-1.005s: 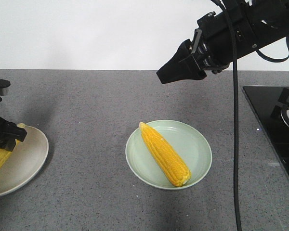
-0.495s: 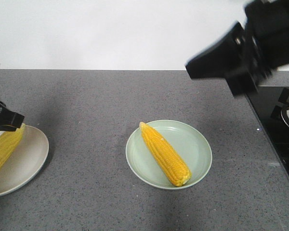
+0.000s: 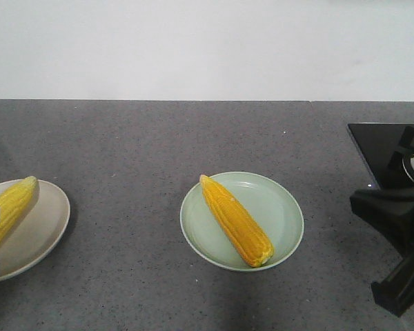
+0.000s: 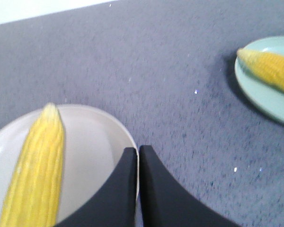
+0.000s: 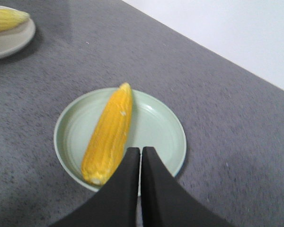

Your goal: Distribute corn equally

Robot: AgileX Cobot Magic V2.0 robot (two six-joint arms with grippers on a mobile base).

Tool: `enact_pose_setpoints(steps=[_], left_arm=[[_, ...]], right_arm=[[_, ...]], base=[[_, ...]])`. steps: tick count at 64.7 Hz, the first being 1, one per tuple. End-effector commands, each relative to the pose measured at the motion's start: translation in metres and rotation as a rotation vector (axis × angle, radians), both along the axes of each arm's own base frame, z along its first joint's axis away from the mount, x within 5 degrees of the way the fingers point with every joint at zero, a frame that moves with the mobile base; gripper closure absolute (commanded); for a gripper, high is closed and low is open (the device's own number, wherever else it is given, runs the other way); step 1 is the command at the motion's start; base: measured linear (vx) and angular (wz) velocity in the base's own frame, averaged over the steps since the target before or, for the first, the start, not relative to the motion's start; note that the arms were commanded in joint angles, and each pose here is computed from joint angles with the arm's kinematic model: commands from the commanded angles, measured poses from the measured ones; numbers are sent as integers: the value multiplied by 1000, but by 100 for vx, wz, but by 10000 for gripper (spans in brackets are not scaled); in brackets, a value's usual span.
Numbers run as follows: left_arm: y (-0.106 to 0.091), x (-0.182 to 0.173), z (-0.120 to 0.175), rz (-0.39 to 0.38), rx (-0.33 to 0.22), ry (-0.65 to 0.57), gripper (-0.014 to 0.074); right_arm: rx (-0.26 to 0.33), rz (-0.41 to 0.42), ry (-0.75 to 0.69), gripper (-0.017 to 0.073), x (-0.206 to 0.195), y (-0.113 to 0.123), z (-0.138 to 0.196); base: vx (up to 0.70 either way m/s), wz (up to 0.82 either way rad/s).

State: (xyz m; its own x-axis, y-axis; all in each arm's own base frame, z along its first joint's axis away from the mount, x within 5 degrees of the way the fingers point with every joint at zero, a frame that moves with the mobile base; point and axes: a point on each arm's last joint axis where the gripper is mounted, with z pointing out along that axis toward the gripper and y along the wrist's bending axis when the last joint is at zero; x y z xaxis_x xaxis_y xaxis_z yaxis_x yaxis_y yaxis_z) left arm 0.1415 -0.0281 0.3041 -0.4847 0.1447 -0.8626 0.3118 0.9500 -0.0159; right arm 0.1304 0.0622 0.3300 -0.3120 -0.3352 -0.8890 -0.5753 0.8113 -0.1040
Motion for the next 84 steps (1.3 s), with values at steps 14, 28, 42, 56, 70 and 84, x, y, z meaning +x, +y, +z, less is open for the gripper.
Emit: enact_pose_setpoints(steps=[14, 28, 42, 56, 70, 84], left_arm=[[5, -10, -2, 75, -35, -139, 602], [5, -11, -3, 69, -35, -129, 602], [5, -11, -3, 69, -35, -128, 601], [5, -11, -3, 69, -35, -128, 601], [5, -11, -3, 68, -26, -130, 601], [7, -11, -7, 74, 11, -138, 601]], right_arm=[[48, -70, -138, 564, -18, -11, -9], [49, -70, -141, 564, -18, -11, -9], [49, -71, -141, 564, -18, -11, -9], [49, -71, -141, 564, -18, -11, -9], [49, -71, -141, 564, -18, -11, -9], [49, -71, -141, 564, -18, -11, -9]], base=[[0, 0], [0, 0], [0, 0], [0, 0], [0, 0], [0, 0]])
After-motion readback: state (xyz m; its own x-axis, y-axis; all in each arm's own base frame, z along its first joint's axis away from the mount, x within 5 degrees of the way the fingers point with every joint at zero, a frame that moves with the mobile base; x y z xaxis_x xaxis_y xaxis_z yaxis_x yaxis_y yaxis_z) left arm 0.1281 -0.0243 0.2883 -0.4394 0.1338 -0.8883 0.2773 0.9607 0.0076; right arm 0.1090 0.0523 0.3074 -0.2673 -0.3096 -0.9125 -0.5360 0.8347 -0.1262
